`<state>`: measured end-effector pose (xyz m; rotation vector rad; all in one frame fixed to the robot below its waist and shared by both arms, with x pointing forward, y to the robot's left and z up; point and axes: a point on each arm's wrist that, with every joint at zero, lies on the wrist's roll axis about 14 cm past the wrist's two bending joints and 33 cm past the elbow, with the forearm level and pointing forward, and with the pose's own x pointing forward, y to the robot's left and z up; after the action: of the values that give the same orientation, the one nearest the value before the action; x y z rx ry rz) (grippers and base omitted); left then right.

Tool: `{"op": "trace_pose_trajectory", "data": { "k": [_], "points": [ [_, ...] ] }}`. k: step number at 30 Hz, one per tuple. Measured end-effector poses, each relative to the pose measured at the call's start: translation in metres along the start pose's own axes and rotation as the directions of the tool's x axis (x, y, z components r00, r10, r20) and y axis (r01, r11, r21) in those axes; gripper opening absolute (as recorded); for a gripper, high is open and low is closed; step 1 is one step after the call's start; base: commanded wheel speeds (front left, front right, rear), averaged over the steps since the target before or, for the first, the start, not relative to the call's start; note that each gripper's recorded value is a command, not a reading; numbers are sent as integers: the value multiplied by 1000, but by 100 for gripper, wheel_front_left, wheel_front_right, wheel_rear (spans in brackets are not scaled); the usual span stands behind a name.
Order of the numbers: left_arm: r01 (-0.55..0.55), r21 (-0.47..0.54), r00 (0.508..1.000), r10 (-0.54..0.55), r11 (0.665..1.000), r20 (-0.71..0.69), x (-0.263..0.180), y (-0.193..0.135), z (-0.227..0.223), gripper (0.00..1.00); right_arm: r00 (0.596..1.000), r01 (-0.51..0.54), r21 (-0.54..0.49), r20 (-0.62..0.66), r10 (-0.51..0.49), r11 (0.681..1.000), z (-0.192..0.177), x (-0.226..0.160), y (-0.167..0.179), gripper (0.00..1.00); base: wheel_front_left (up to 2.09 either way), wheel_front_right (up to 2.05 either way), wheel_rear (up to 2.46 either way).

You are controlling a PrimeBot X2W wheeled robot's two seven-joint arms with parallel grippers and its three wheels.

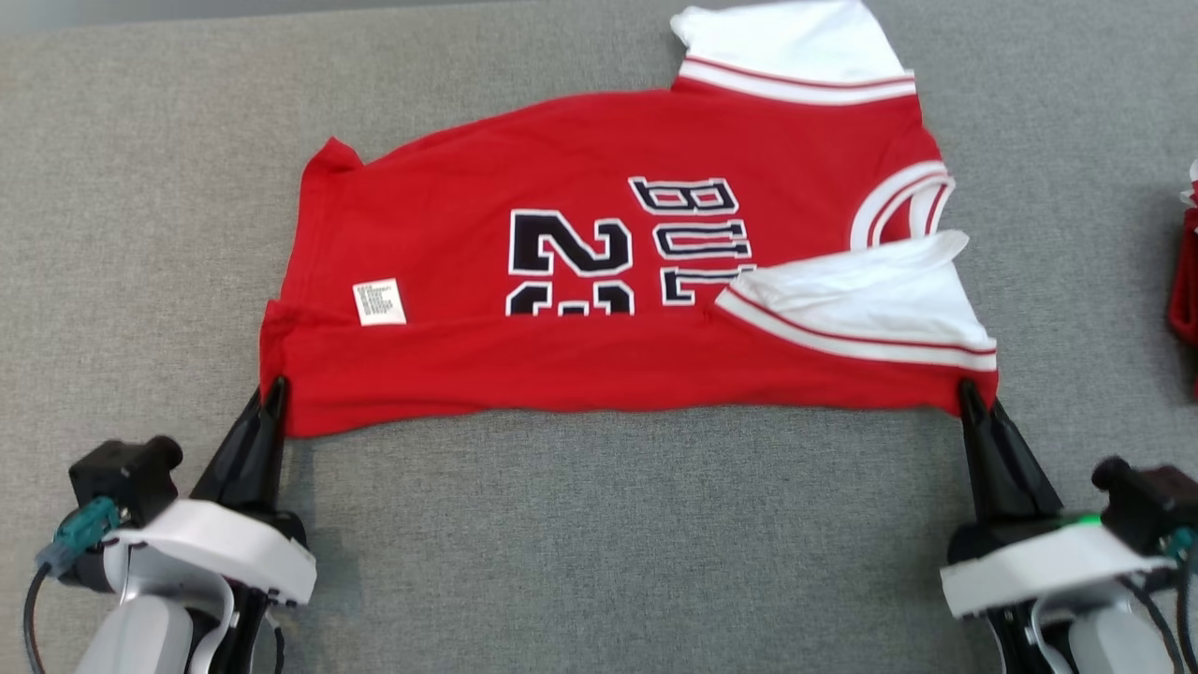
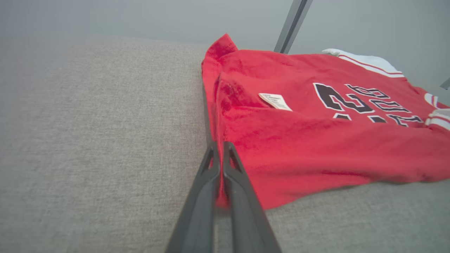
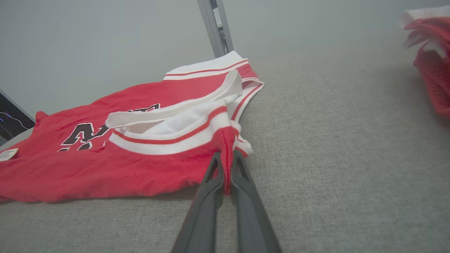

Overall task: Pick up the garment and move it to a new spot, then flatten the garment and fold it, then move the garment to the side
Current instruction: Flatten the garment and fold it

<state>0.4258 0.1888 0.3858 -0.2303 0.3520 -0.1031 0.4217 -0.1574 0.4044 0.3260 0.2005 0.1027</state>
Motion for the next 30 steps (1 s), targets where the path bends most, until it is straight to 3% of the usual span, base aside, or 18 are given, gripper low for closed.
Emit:
{"op": "trace_pose_trajectory", "data": {
  "k": [7, 14, 19, 20, 21, 22, 23, 30],
  "points": [
    [-34, 18, 999, 35, 999, -10, -34, 3, 10, 0, 999, 31, 32, -23, -31, 999, 1, -43, 4, 0, 0, 0, 0],
    [-74, -45, 996, 71, 996, -61, -75, -4, -1, 0, 987, 73, 25, -144, -69, 997, -18, -91, 2, 0, 0, 0, 0],
    [-82, -68, 993, 76, 994, -95, -86, -9, -11, 0, 989, 67, 22, -132, -64, 997, -9, -95, 5, 0, 0, 0, 0],
    [-83, -77, 993, 76, 994, -95, -87, -10, -12, 9, 989, 64, 25, -138, -60, 998, -10, -95, 6, 0, 0, 0, 0],
    [-91, -84, 992, 83, 992, -100, -87, -11, -14, 47, 989, 61, 27, -135, -57, 998, -10, -95, 8, 34, 0, 0, 0],
    [-90, -84, 991, 82, 992, -102, -87, -12, -15, 100, 989, 59, 25, -135, -55, 998, -9, -94, 8, 89, 0, 0, 0],
    [-97, -81, 991, 89, 992, -103, -87, -11, -15, 100, 990, 57, 21, -134, -54, 998, -8, -94, 9, 100, 0, 0, 0],
    [-116, -29, 987, 119, 993, 112, -78, -7, 31, 100, 998, 59, -97, 36, -55, 994, 44, -77, -2, 100, 0, 0, 0]
  ]
}}
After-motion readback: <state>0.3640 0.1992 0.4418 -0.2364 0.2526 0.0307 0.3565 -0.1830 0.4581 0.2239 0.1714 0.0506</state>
